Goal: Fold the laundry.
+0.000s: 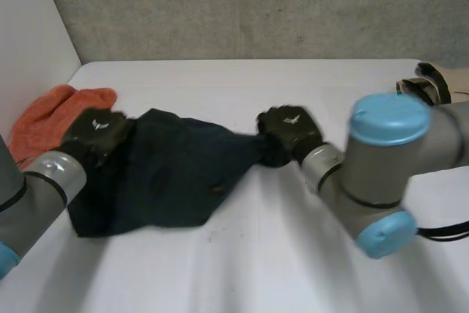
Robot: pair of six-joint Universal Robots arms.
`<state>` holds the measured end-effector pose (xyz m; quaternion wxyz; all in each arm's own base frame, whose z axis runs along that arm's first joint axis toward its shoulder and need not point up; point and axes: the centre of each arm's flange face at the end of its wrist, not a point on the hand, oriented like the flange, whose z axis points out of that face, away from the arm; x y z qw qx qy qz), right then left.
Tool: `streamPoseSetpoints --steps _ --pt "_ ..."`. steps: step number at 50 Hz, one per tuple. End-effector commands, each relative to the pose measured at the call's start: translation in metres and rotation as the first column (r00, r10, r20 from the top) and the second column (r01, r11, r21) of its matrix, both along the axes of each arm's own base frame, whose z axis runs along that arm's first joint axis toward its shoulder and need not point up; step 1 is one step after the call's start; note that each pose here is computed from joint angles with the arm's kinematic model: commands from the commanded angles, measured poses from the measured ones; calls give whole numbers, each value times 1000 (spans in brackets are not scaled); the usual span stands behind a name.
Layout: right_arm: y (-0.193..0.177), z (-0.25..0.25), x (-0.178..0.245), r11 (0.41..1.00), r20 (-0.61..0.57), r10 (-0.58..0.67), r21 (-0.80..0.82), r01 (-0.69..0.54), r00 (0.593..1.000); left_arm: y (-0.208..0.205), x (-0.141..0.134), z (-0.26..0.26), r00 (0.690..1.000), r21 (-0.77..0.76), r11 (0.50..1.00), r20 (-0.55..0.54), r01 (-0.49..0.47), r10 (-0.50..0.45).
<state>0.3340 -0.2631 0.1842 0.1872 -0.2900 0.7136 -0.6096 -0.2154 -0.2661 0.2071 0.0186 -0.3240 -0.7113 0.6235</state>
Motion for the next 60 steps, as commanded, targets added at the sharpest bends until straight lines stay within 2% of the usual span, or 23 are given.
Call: streamPoseSetpoints --steps 1,5,10,15,20,24,29,32,36,40,44,51,54,60 --pt "-24 66 -64 966 -20 -158 -212 150 987 45 -34 55 966 -82 990 -222 118 -134" --pt "-23 97 -72 937 -48 -168 -319 144 985 53 -42 67 940 -83 986 -301 143 -161" --pt "-29 113 -74 934 -82 -166 -331 130 983 48 -61 44 940 -13 983 -290 184 -180" --pt "-68 69 -77 963 -157 -188 -222 151 969 43 -95 6 943 80 968 -256 240 -212" --pt "-88 33 -69 972 -218 -181 -187 141 959 24 -118 -27 956 123 968 -226 217 -185" --pt "-101 13 -65 967 -246 -207 -198 160 947 -7 -126 -32 972 87 991 -219 103 -82" --pt "-105 18 -72 942 -222 -292 -234 240 930 -23 -115 -2 967 -6 997 -244 -73 69" --pt "-94 33 -79 931 -213 -314 -258 257 925 -16 -106 23 958 -45 992 -268 -114 98" --pt "-67 69 -90 921 -198 -319 -296 254 927 11 -92 28 965 -15 995 -242 -103 96" --pt "-31 74 -95 953 -270 -236 -250 169 934 46 -75 21 975 36 996 -202 -84 89" --pt "0 68 -106 985 -369 -132 -150 81 920 84 -67 5 987 98 995 -159 -21 37" --pt "28 29 -135 999 -523 -20 26 40 852 134 -68 -30 992 217 970 -91 107 -89" --pt "36 15 -139 997 -549 7 66 35 836 140 -67 -39 992 238 964 -74 117 -102" --pt "46 2 -137 994 -543 56 113 7 838 134 -76 -69 994 289 951 -27 108 -105"
